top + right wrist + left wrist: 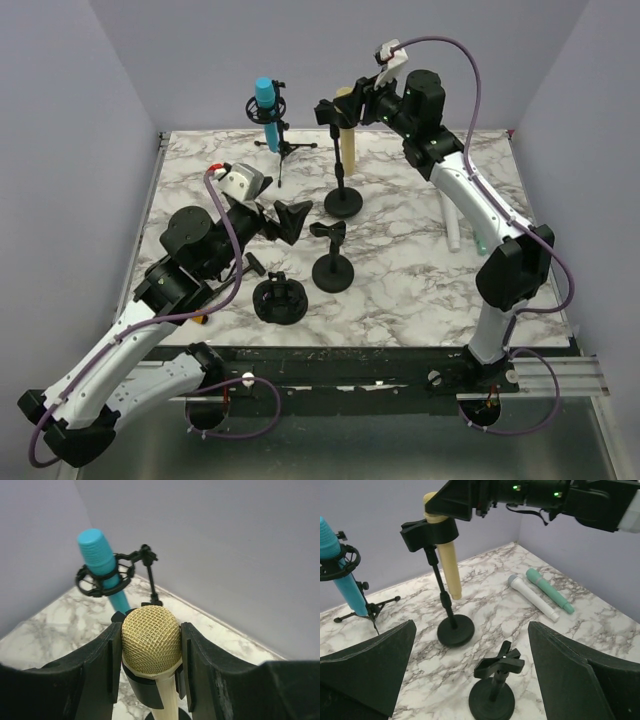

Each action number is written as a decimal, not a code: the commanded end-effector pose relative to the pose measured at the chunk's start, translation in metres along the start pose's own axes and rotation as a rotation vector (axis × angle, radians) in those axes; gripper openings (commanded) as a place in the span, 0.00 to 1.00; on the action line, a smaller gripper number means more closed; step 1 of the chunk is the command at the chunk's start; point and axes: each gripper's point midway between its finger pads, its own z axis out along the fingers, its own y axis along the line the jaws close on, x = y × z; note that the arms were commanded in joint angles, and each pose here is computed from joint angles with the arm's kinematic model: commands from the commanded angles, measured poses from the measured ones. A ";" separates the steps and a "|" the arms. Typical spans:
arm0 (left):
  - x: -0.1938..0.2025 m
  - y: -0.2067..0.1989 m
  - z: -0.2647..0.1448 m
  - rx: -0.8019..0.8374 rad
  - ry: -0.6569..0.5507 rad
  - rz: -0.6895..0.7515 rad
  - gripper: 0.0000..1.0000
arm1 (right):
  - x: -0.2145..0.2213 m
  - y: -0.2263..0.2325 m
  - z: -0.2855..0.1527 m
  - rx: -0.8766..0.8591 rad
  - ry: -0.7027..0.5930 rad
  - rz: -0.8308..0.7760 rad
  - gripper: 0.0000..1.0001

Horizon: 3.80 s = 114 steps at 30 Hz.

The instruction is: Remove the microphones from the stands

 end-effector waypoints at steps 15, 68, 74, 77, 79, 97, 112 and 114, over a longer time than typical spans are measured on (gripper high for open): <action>-0.005 0.062 0.008 -0.111 -0.007 -0.010 0.96 | -0.045 0.144 -0.048 -0.621 -0.170 0.098 0.01; 0.024 0.127 0.030 0.183 0.121 -0.072 0.99 | 0.020 0.179 -0.039 -0.862 -0.038 0.071 0.01; 0.040 0.120 0.031 0.309 0.164 -0.065 0.99 | 0.037 0.179 -0.043 -0.868 -0.008 0.073 0.01; 0.050 0.109 0.031 0.375 0.170 -0.056 0.99 | 0.037 0.178 -0.042 -0.863 -0.006 0.075 0.01; 0.059 0.103 0.032 0.400 0.185 -0.049 0.99 | 0.035 0.178 -0.042 -0.862 -0.009 0.073 0.01; 0.085 0.108 0.057 0.372 0.261 -0.077 0.21 | 0.017 0.179 -0.044 -0.856 -0.042 0.085 0.01; 0.086 0.108 0.055 0.329 0.265 -0.002 0.00 | -0.028 0.150 -0.051 -0.592 -0.155 0.019 0.01; 0.086 0.106 0.055 0.340 0.265 -0.003 0.00 | -0.027 0.139 -0.054 -0.520 -0.151 0.001 0.01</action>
